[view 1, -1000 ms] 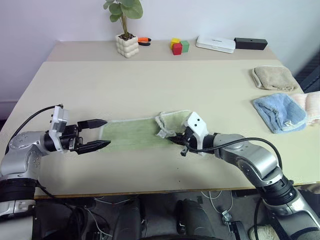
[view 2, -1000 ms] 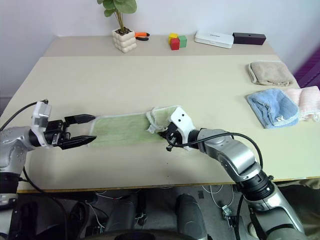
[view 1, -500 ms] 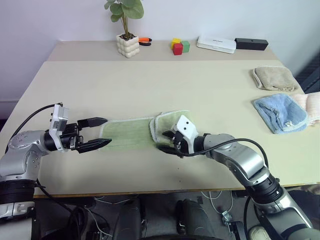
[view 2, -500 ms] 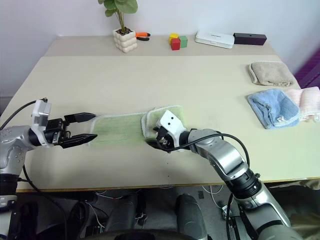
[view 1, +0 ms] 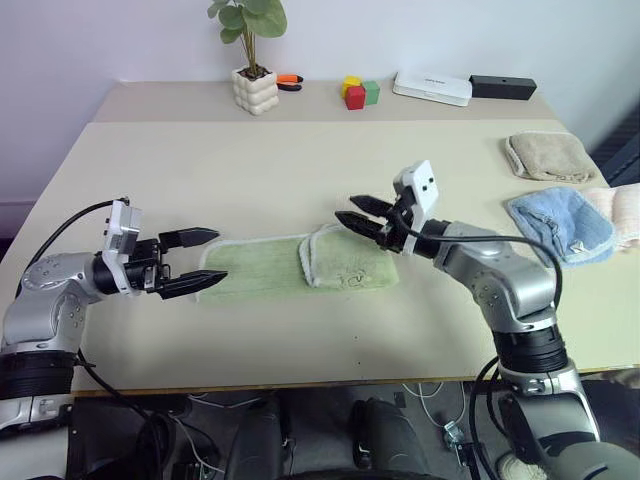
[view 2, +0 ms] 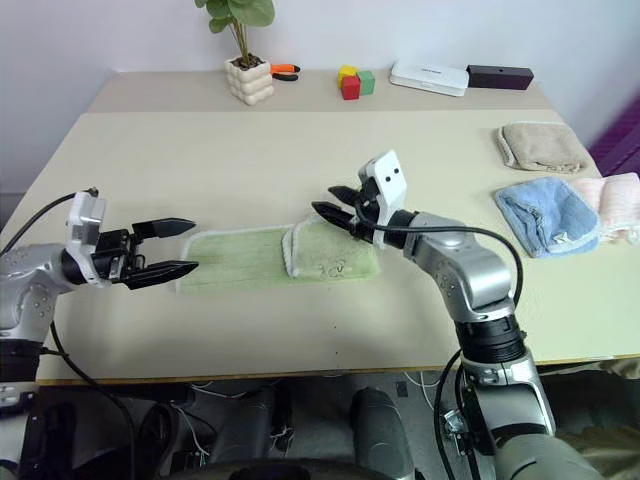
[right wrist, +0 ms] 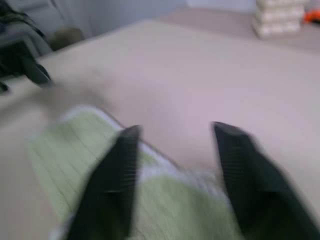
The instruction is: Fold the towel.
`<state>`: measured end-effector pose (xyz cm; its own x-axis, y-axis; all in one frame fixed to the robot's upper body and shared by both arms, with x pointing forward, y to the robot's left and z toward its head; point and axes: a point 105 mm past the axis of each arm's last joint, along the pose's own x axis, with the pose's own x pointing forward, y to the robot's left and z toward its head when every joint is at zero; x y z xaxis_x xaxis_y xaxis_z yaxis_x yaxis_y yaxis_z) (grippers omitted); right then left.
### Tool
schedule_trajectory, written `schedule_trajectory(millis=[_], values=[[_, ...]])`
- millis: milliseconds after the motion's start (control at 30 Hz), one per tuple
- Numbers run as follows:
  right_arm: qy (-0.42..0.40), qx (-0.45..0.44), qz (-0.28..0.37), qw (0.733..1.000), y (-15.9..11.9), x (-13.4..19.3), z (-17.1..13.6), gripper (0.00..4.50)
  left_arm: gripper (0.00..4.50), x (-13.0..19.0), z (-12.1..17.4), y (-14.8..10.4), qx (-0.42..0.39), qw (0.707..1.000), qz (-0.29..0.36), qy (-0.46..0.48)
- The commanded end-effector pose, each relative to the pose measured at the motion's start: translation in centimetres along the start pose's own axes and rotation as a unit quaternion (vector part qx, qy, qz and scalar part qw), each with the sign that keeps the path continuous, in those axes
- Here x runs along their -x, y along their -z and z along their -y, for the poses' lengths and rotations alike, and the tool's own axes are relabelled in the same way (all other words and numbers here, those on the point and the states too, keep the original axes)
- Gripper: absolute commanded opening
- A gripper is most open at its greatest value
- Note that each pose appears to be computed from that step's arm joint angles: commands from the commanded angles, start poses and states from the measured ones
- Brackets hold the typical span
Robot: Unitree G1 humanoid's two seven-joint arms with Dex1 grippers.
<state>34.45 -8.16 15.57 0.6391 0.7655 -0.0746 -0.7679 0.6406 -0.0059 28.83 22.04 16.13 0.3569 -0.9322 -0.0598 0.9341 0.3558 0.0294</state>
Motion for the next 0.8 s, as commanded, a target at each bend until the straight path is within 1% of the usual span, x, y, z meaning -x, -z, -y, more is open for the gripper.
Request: schedule_trajectory(millis=[33, 100, 200, 300, 367, 433, 500, 567, 600, 700, 733, 800], values=[[0.018, 0.017, -0.001, 1.0, 2.4, -0.6, -0.2, 0.07, 4.5, -0.1, 1.1, 0.1, -0.004, 1.0, -0.001, 0.012], [0.016, 0.02, -0.005, 1.0, 3.6, -1.0, -0.7, 0.07, 4.5, 0.0, 1.5, 0.4, 0.002, 1.0, -0.003, 0.011], [0.034, 0.022, -0.012, 0.999, 4.9, -1.5, -0.3, 0.07, 4.5, 0.2, 1.5, 0.2, 0.003, 1.0, 0.001, 0.002], [0.049, 0.051, -0.032, 0.997, 6.3, -1.7, 0.4, 0.07, 4.5, 0.2, 1.5, 0.0, 0.002, 1.0, 0.002, 0.001], [0.039, 0.069, -0.045, 0.996, 7.0, -2.0, 0.1, 0.07, 4.5, 0.2, 1.5, 0.0, 0.002, 1.0, 0.001, 0.001], [0.012, 0.088, -0.059, 0.994, 7.4, -2.1, -0.7, 0.07, 4.5, 0.2, 1.4, 0.0, 0.001, 1.0, 0.0, 0.0], [0.0, 0.085, -0.049, 0.995, 6.8, -2.2, -1.0, 0.07, 4.5, 0.2, 1.3, 0.0, 0.001, 1.0, 0.0, -0.001], [-0.015, 0.045, -0.013, 0.999, 5.1, -2.1, -1.3, 0.6, 4.5, 0.2, 1.3, 0.0, 0.002, 1.0, 0.001, -0.001], [-0.026, 0.064, -0.007, 0.998, 4.3, -2.0, -1.5, 0.92, 4.5, 0.3, 1.3, 0.0, 0.006, 1.0, 0.002, -0.005], [-0.047, 0.086, 0.003, 0.995, 2.4, -1.7, -2.0, 2.35, 4.5, 0.6, 1.3, -0.1, 0.02, 1.0, 0.01, -0.018], [-0.05, 0.08, 0.01, 0.995, 1.8, -1.7, -1.9, 2.97, 4.5, 0.7, 1.4, 0.0, 0.025, 0.999, 0.011, -0.024], [-0.05, 0.079, 0.026, 0.995, 0.5, -1.6, -1.8, 3.98, 4.5, 0.8, 1.6, 0.2, 0.034, 0.999, 0.012, -0.033]])
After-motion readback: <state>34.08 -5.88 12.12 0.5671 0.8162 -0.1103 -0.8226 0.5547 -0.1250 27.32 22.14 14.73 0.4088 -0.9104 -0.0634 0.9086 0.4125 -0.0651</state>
